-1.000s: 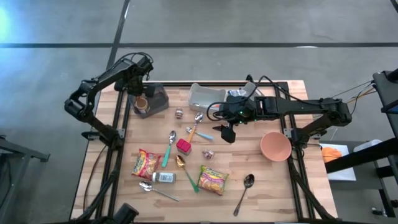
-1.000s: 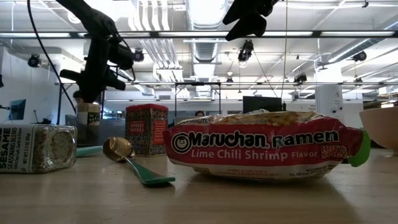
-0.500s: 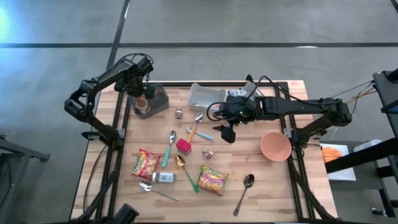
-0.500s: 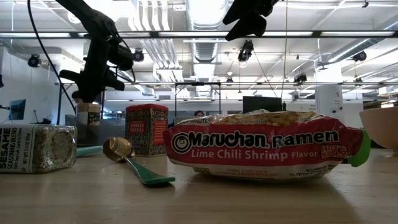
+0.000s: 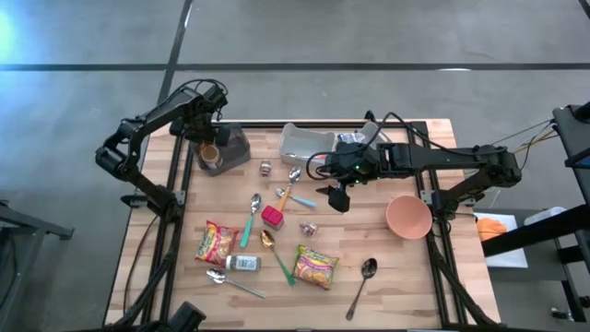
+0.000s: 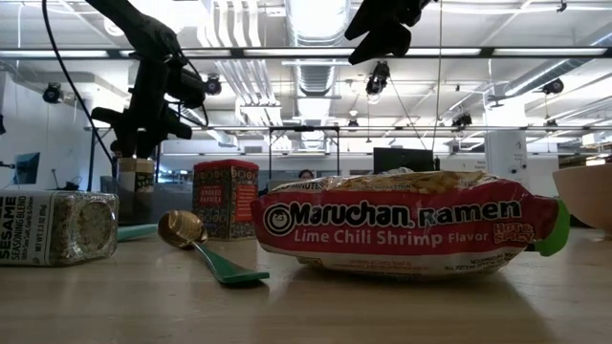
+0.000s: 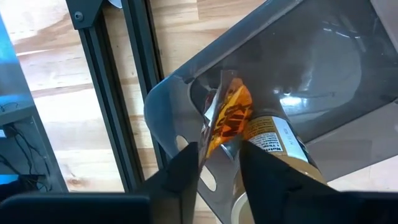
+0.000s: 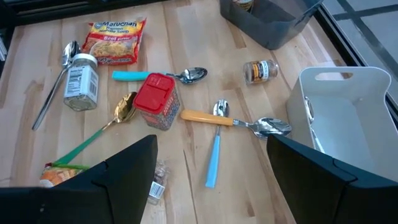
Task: Pick & Place Food Item
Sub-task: Put the orange seasoning bag into the black bin
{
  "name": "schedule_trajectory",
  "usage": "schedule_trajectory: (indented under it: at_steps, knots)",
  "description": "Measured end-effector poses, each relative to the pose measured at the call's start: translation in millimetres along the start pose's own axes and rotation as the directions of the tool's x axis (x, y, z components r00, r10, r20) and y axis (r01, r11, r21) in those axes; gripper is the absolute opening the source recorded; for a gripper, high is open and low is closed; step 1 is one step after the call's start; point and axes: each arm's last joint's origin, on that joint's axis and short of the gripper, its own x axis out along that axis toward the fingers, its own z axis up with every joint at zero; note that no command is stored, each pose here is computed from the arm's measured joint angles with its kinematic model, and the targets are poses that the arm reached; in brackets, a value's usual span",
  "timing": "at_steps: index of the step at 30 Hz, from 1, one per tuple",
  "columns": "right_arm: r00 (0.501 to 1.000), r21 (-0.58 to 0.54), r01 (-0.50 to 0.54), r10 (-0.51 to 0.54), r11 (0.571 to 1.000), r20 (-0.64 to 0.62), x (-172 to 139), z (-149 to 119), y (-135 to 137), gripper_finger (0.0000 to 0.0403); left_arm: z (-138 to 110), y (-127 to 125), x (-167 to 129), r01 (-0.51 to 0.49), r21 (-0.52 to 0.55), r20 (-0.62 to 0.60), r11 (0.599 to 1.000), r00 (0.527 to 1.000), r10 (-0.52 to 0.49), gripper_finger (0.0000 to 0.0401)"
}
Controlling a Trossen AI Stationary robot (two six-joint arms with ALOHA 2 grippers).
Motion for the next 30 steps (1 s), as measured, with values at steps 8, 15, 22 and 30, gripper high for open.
schedule_trajectory:
  at_steps: [8,15,22,30]
  knots:
    - [1.000,-0.001,0.002,-0.002,1.000,-0.011,0.0,-1.1,-0.2,0.0301,0.0,-0.2,0.0,0.000,0.001,0.000,1.000,1.000,0.000,0.0172]
    - [1.000,-0.001,-0.020,0.020,1.000,-0.015,0.0,-1.2,0.4,0.0301,0.0,-0.2,0.0,0.001,0.001,0.001,1.000,1.000,-0.001,0.0210]
    - [1.000,-0.004,-0.025,0.024,1.000,-0.016,-0.1,-1.5,1.9,0.0301,0.5,-0.5,0.0,0.003,-0.001,0.006,1.000,1.000,-0.003,0.0225]
    - [1.000,-0.004,-0.025,0.025,1.000,-0.017,-0.1,-1.6,1.9,0.0301,1.8,0.6,-6.7,0.005,-0.002,0.009,1.000,1.000,-0.005,0.0225]
